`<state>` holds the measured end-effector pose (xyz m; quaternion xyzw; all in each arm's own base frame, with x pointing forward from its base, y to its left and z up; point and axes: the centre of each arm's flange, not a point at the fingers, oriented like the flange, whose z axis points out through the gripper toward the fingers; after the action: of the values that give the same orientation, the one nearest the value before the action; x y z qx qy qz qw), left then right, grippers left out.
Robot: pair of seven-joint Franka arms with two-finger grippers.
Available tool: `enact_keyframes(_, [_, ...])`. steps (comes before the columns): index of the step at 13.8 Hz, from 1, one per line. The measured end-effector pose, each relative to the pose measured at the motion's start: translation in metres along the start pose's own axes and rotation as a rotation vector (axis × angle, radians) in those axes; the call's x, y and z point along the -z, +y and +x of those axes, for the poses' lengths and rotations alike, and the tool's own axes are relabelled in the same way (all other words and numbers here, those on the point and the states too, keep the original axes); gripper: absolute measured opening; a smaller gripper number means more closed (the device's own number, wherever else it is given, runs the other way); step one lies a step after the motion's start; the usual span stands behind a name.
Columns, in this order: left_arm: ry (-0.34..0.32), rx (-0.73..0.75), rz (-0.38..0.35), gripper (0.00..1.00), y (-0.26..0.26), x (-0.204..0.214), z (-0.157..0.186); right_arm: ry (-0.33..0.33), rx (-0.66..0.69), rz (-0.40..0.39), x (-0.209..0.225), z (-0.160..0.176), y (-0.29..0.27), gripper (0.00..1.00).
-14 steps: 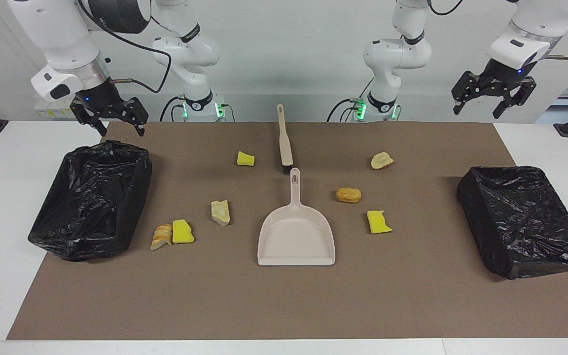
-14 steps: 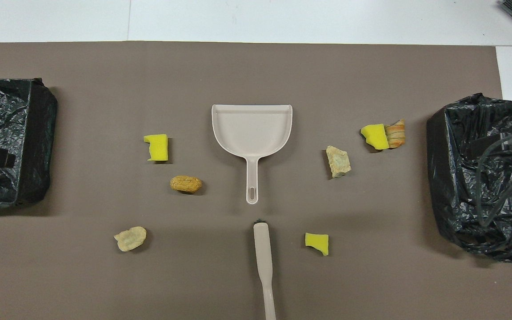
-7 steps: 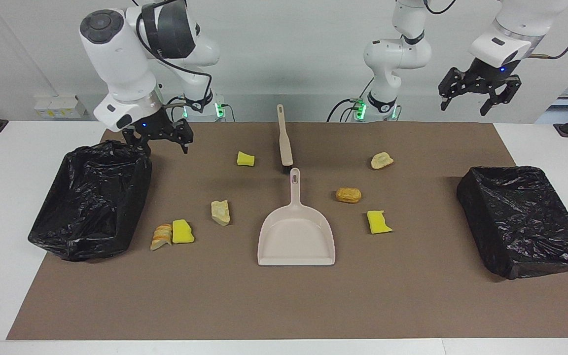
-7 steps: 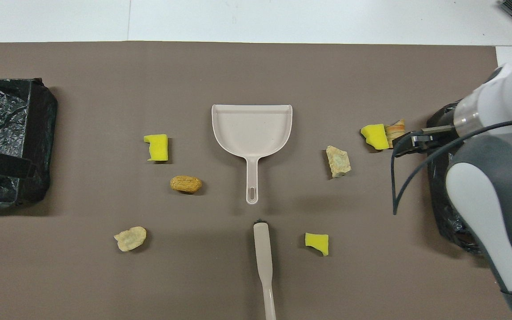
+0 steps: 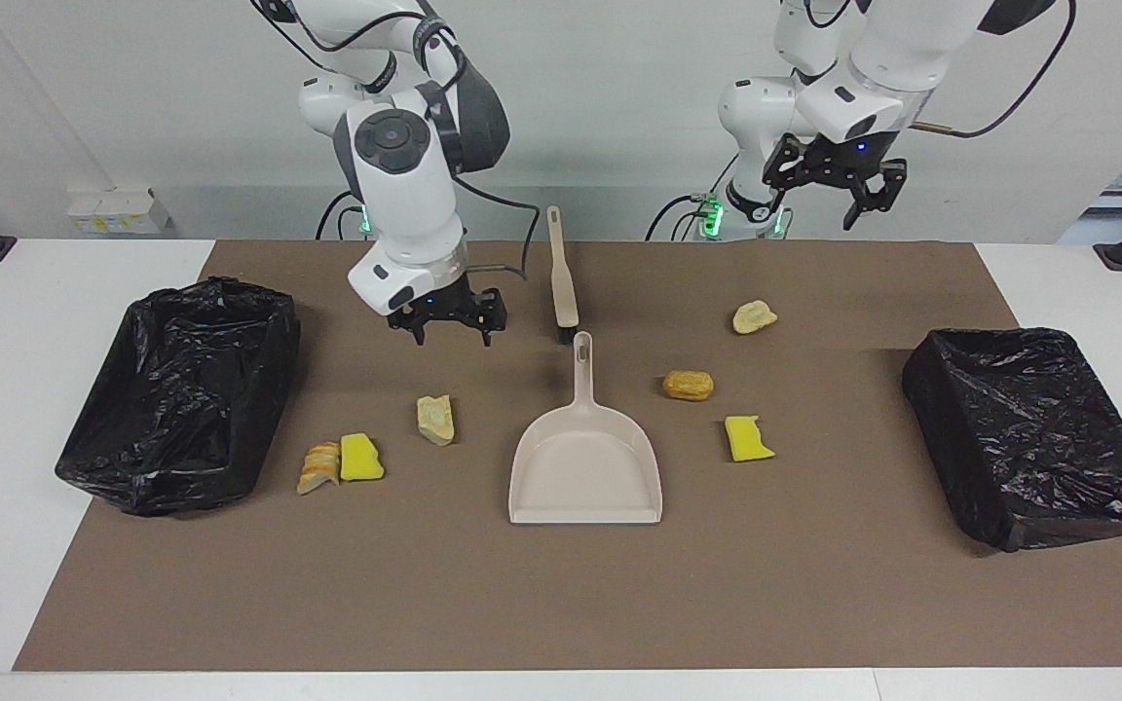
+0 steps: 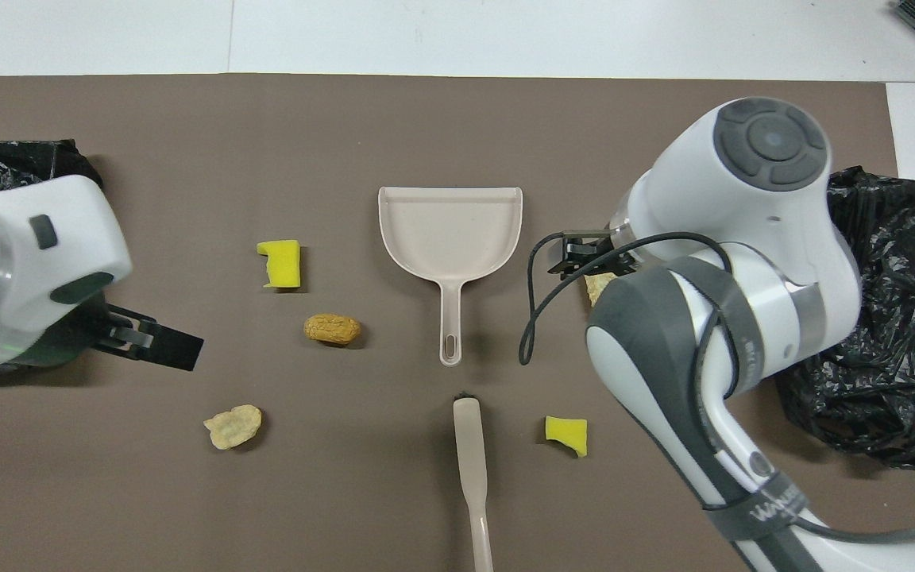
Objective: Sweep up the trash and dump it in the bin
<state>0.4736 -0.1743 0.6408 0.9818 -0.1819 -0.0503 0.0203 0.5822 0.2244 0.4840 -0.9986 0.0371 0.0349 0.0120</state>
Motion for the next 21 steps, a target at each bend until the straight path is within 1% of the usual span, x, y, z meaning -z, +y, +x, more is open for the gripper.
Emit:
enact_keyframes(3, [-0.033, -0.002, -0.023, 1.0, 0.018, -0.025, -0.017, -0.03, -0.005, 0.001, -0.025, -0.007, -0.038, 1.0])
enact_keyframes(6, [-0.03, 0.009, -0.018, 1.0, 0.016, -0.027, -0.03, -0.032, -0.003, 0.009, -0.054, -0.006, -0.064, 1.0])
enact_keyframes(8, [-0.028, 0.011, -0.018, 1.0, 0.015, -0.027, -0.03, -0.044, -0.012, 0.008, -0.069, -0.008, -0.084, 1.0])
enact_keyframes(12, [-0.026, 0.011, -0.019, 1.0, 0.015, -0.028, -0.03, -0.063, -0.022, 0.0, -0.102, -0.028, -0.138, 1.0])
enact_keyframes(14, [-0.026, 0.013, -0.019, 1.0, 0.014, -0.028, -0.03, -0.05, -0.012, 0.011, -0.111, -0.036, -0.156, 0.99])
enact_keyframes(15, [-0.026, 0.015, -0.02, 1.0, 0.013, -0.028, -0.03, -0.043, -0.007, 0.016, -0.112, -0.036, -0.16, 0.96])
enact_keyframes(16, [-0.026, 0.017, -0.021, 1.0, 0.012, -0.028, -0.03, -0.04, -0.005, 0.016, -0.114, -0.036, -0.16, 0.85])
enact_keyframes(17, [-0.026, 0.018, -0.021, 1.0, 0.012, -0.028, -0.03, -0.039, -0.005, 0.013, -0.117, -0.035, -0.16, 0.85])
enact_keyframes(18, [-0.026, 0.019, -0.021, 1.0, 0.011, -0.028, -0.03, -0.043, -0.005, 0.009, -0.121, -0.035, -0.159, 0.78])
enact_keyframes(19, [-0.026, 0.019, -0.021, 1.0, 0.011, -0.028, -0.03, -0.047, -0.005, 0.005, -0.126, -0.035, -0.159, 0.64])
enact_keyframes(21, [-0.027, 0.019, -0.021, 1.0, 0.011, -0.028, -0.03, -0.052, -0.005, 0.0, -0.136, -0.037, -0.157, 0.63])
